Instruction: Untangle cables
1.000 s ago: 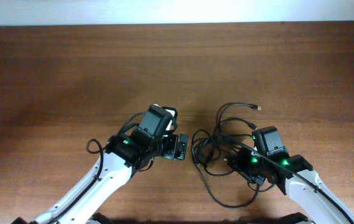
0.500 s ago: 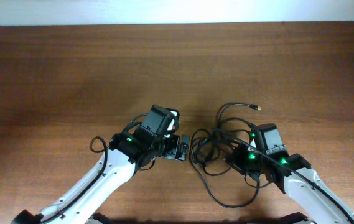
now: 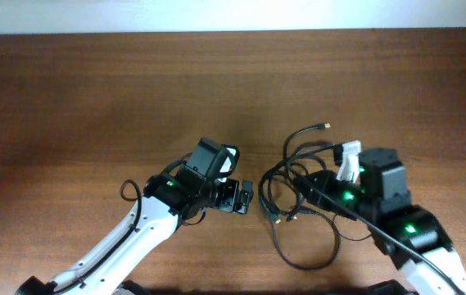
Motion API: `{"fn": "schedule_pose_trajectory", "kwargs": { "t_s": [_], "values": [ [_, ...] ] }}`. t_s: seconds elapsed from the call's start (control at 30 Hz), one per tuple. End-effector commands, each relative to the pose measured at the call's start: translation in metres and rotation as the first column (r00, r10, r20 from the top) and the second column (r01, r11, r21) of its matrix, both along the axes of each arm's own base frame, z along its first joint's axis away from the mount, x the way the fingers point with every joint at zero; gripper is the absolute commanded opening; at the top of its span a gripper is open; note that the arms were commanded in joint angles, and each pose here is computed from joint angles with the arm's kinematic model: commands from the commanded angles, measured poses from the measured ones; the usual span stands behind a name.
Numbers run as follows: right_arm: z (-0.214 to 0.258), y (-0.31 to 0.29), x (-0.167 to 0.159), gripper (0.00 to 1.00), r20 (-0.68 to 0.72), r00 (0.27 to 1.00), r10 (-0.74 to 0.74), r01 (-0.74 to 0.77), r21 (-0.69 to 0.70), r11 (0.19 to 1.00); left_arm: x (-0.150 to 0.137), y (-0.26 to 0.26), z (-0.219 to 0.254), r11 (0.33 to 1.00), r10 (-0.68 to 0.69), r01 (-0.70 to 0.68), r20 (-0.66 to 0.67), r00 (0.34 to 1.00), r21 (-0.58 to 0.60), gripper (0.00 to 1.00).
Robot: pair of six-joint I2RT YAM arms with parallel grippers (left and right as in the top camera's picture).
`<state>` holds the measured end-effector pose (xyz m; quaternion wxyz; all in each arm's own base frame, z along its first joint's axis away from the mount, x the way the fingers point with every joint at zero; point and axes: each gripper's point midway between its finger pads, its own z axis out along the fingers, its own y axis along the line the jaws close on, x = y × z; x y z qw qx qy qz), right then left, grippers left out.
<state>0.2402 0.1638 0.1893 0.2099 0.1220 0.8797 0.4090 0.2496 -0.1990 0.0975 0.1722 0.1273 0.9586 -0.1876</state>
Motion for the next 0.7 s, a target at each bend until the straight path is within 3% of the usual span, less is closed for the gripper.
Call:
{"fn": "schedule_pose_trajectory", "kwargs": {
  "t_s": [0.0, 0.2, 0.37, 0.47, 0.67],
  "values": [
    [0.074, 0.003, -0.001, 0.04, 0.199, 0.980, 0.021, -0.033, 0.054, 0.998, -0.002, -0.003, 0.000, 1.000, -0.021, 0.021, -0.007, 1.000, -0.011, 0.99],
    [0.117, -0.001, -0.010, 0.04, 0.297, 0.954, 0.047, -0.057, 0.026, 0.998, -0.005, -0.016, 0.005, 0.995, -0.055, 0.054, -0.015, 0.998, -0.078, 0.99],
    [0.103, -0.007, -0.015, 0.04, 0.262, 0.963, 0.059, -0.052, -0.032, 0.998, -0.011, -0.060, 0.044, 0.920, -0.195, 0.198, 0.042, 0.980, -0.338, 0.99],
    [0.099, -0.008, -0.017, 0.04, 0.262, 0.962, 0.072, -0.059, -0.058, 0.997, -0.017, -0.074, 0.070, 0.858, -0.255, 0.274, 0.102, 0.961, -0.435, 0.99],
    [0.097, -0.008, -0.019, 0.04, 0.263, 0.960, 0.093, -0.076, -0.073, 0.994, -0.015, -0.071, 0.109, 0.835, -0.226, 0.317, 0.245, 0.943, -0.450, 0.99]
  ]
}}
